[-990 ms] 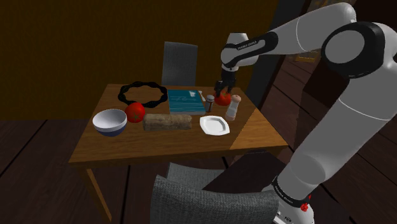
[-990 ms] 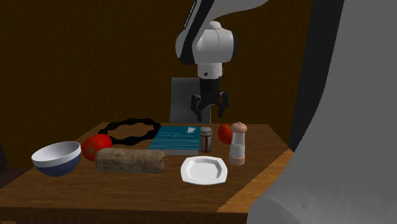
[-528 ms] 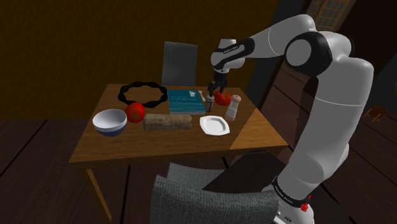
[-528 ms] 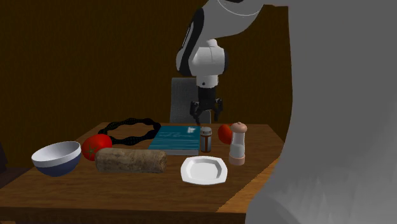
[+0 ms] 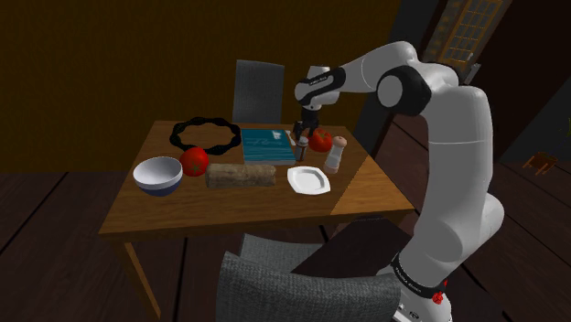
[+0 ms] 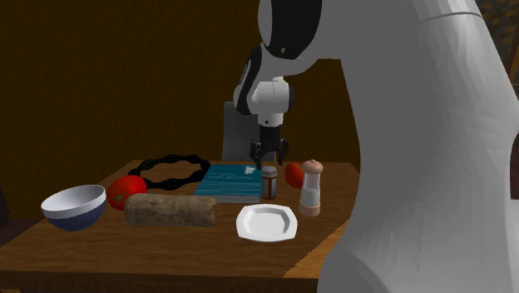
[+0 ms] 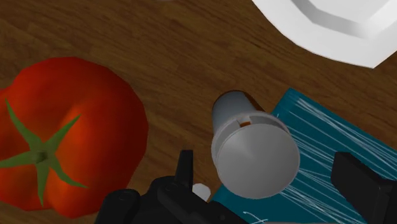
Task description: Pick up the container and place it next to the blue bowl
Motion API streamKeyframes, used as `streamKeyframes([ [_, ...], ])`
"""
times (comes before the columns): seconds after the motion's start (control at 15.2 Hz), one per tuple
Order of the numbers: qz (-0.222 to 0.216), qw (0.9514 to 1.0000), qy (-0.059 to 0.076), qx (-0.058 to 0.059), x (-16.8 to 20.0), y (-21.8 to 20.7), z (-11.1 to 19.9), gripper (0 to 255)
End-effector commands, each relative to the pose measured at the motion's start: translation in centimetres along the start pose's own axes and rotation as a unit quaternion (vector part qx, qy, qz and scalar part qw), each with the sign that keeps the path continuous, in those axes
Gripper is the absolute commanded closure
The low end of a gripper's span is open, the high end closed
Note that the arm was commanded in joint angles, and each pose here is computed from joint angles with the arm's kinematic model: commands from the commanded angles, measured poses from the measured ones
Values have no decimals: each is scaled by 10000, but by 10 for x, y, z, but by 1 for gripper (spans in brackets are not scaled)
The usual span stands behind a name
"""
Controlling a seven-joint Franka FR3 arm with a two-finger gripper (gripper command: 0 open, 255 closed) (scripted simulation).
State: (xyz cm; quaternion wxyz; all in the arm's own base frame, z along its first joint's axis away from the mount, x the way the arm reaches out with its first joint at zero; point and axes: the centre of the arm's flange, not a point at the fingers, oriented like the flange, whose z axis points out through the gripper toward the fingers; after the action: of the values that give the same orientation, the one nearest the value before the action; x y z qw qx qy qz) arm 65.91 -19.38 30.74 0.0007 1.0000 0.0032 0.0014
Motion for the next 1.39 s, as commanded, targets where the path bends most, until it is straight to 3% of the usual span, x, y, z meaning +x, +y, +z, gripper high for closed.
streamKeyframes([
  [0.0, -4, 10000, 3, 2, 2, 1, 11, 0],
  [0.26, -4, 10000, 3, 2, 2, 1, 35, 0],
  [0.79, -4, 10000, 3, 2, 2, 1, 35, 0],
  [0.86, -4, 10000, 3, 2, 2, 1, 35, 255],
  [1.32, -4, 10000, 3, 2, 2, 1, 35, 255],
])
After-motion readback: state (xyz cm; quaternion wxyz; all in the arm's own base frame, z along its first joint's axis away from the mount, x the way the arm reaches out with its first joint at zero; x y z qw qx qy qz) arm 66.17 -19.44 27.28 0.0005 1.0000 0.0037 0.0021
